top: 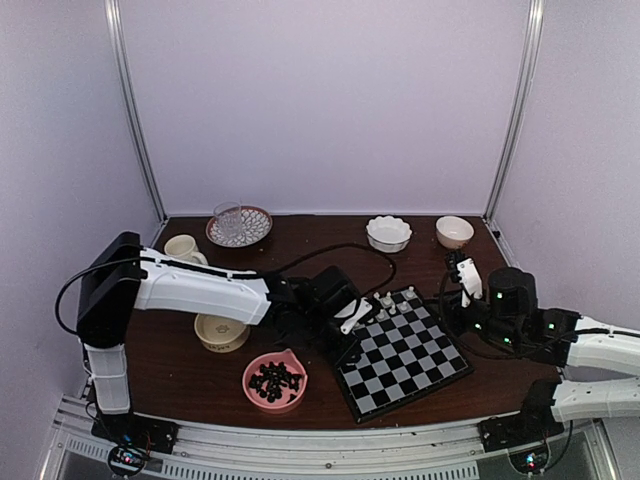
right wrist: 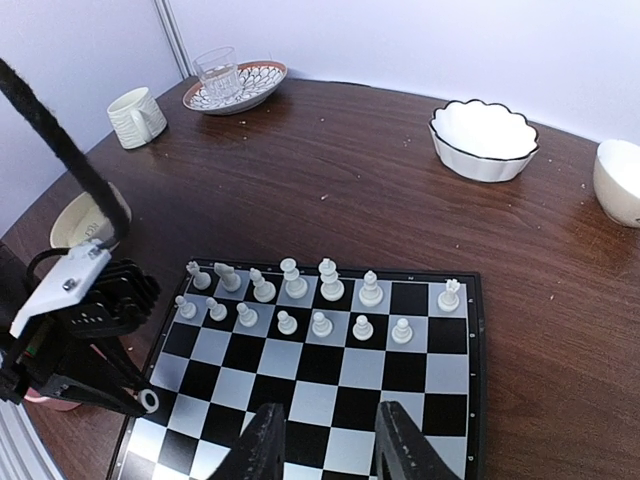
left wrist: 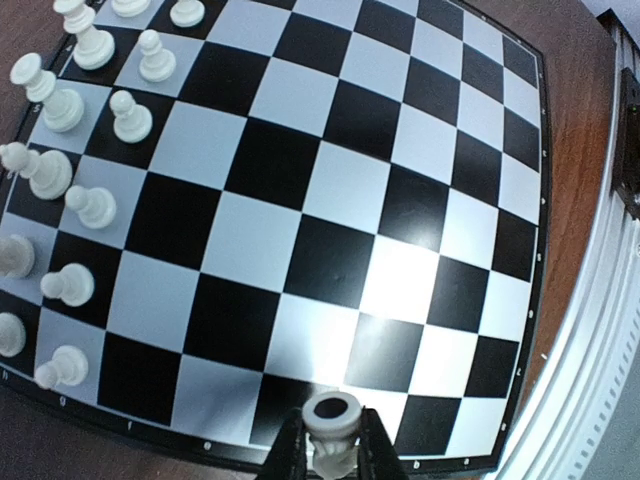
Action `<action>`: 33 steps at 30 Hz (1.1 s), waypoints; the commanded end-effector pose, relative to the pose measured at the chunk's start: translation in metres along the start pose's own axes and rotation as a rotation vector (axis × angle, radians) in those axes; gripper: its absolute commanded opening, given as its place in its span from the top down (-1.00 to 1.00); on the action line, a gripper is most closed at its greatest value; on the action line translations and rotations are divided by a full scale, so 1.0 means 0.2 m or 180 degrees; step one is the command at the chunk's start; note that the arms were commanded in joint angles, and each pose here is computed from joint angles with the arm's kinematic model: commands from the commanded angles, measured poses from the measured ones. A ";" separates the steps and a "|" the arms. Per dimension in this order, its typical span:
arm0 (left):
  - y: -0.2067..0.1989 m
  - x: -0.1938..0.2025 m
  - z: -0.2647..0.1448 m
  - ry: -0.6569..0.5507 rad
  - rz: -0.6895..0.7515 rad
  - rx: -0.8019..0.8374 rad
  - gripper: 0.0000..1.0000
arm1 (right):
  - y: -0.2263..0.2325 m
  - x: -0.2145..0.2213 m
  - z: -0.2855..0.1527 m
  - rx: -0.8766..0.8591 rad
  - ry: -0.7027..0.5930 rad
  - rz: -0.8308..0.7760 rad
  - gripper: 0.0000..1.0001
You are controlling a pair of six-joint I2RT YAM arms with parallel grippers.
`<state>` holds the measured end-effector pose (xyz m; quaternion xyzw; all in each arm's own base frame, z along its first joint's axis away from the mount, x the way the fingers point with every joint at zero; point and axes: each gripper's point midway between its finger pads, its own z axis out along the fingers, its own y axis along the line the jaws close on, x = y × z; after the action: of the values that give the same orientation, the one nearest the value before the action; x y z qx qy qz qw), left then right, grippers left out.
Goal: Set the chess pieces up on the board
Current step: Place the knight on the chessboard.
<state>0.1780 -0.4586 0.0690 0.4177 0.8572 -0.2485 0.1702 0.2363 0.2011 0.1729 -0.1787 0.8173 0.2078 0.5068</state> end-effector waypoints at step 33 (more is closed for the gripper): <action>0.02 -0.13 -0.44 -0.0639 0.0079 -0.0379 0.05 | 0.23 0.02 0.02 -0.0732 0.0189 -0.0337 0.32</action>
<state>0.1762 -0.4443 0.1265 0.4015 0.8458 -0.2613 0.2348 0.2209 0.2232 0.1624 -0.2495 0.8092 0.2401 0.4746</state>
